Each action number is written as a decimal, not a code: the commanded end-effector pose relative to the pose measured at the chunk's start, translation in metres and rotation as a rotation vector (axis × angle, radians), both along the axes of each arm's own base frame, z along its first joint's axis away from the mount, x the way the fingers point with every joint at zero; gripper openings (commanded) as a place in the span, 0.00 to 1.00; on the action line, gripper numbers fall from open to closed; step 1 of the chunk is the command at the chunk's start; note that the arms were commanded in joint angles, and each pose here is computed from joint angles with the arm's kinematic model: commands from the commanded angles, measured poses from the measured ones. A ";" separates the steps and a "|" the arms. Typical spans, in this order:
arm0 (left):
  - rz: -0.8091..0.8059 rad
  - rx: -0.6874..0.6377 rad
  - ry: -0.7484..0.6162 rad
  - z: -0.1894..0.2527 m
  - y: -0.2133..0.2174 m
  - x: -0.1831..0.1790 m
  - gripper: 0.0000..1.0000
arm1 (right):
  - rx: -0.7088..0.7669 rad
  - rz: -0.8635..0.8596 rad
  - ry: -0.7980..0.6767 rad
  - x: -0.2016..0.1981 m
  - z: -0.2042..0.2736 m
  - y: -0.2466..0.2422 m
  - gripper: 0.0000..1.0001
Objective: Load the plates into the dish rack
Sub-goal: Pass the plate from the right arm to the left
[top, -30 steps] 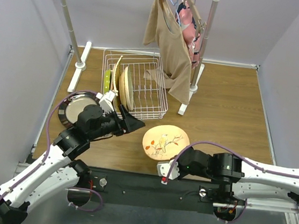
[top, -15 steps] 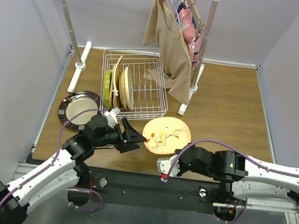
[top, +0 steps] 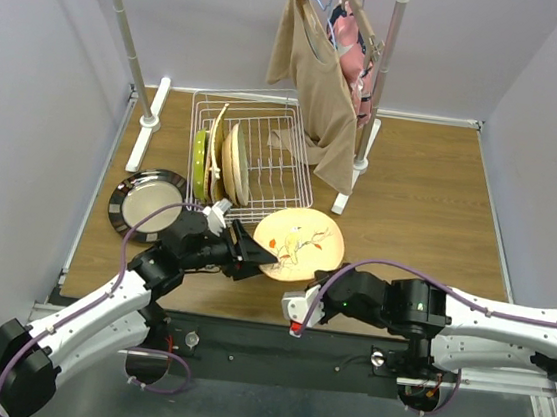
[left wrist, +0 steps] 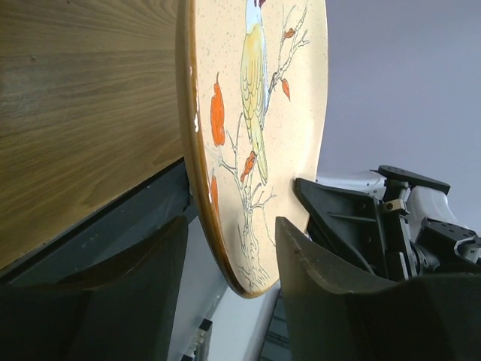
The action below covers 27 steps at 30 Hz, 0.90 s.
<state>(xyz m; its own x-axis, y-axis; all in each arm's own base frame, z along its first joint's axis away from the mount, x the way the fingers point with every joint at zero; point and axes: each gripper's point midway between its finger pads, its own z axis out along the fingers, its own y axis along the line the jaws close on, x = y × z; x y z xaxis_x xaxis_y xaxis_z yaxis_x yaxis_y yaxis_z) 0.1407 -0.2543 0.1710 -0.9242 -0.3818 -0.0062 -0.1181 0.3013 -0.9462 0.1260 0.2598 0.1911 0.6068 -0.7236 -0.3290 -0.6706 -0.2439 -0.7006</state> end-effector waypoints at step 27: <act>0.009 0.116 -0.448 0.075 0.005 0.033 0.00 | 0.359 -0.014 -0.002 0.002 0.094 0.024 0.84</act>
<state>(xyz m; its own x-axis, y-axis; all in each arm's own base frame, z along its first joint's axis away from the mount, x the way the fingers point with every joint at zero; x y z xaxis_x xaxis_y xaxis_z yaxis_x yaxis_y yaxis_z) 0.1557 -0.2544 0.2036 -0.9103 -0.3552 -0.2126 0.0740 0.3657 -0.9278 0.1230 0.2744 0.2349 0.6217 -0.6519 -0.4342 -0.6575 -0.1330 -0.7416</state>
